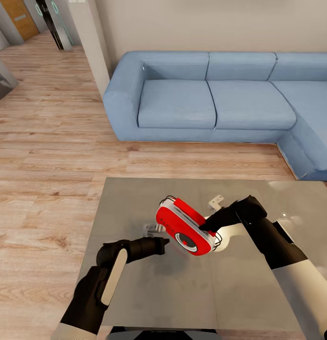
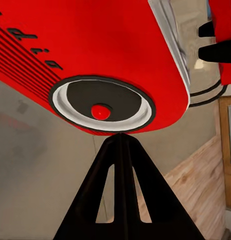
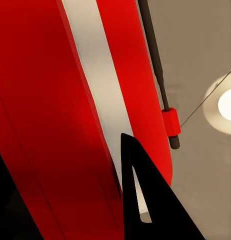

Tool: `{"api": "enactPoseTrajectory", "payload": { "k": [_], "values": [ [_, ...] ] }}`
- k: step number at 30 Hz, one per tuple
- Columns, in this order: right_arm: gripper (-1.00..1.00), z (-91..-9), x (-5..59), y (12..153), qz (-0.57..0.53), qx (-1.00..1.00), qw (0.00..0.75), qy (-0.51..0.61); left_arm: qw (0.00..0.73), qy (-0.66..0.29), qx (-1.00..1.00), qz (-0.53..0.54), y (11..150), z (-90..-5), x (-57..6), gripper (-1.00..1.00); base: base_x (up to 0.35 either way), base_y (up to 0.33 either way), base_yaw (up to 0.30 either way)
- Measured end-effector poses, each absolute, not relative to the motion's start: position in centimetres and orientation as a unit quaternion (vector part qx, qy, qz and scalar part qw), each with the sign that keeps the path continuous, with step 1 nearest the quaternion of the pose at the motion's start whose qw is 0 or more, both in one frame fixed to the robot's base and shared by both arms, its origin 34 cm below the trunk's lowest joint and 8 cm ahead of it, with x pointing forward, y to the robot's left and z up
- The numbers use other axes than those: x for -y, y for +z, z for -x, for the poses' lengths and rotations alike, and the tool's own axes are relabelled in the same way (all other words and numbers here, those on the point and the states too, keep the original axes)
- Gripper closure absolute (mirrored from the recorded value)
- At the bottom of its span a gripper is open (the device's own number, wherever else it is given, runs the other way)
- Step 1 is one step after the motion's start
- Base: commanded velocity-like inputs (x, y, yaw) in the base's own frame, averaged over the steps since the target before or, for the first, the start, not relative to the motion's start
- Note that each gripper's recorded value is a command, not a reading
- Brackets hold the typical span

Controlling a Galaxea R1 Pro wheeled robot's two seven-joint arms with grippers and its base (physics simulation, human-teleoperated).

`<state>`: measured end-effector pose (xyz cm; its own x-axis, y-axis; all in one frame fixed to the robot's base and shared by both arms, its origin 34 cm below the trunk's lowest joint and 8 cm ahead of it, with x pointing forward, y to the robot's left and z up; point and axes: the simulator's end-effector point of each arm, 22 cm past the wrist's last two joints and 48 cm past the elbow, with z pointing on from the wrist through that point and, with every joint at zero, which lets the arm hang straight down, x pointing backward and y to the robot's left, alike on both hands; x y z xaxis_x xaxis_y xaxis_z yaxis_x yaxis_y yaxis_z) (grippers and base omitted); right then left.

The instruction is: Turn on the radio receiver that's on the table in the living room.

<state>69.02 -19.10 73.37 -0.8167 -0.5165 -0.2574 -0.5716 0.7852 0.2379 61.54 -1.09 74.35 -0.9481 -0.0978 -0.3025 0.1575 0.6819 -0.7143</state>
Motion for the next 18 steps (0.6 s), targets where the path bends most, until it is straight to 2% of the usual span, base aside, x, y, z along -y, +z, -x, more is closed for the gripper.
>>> {"api": "enactPoseTrajectory", "payload": {
  "k": [18],
  "values": [
    [1.0,-68.9,19.0,73.3,0.29,-0.94,0.088,0.155,0.149,-0.392,-0.908,-0.021,72.0,-62.9,1.6,1.0,0.0,0.0,0.0]
  ]
}}
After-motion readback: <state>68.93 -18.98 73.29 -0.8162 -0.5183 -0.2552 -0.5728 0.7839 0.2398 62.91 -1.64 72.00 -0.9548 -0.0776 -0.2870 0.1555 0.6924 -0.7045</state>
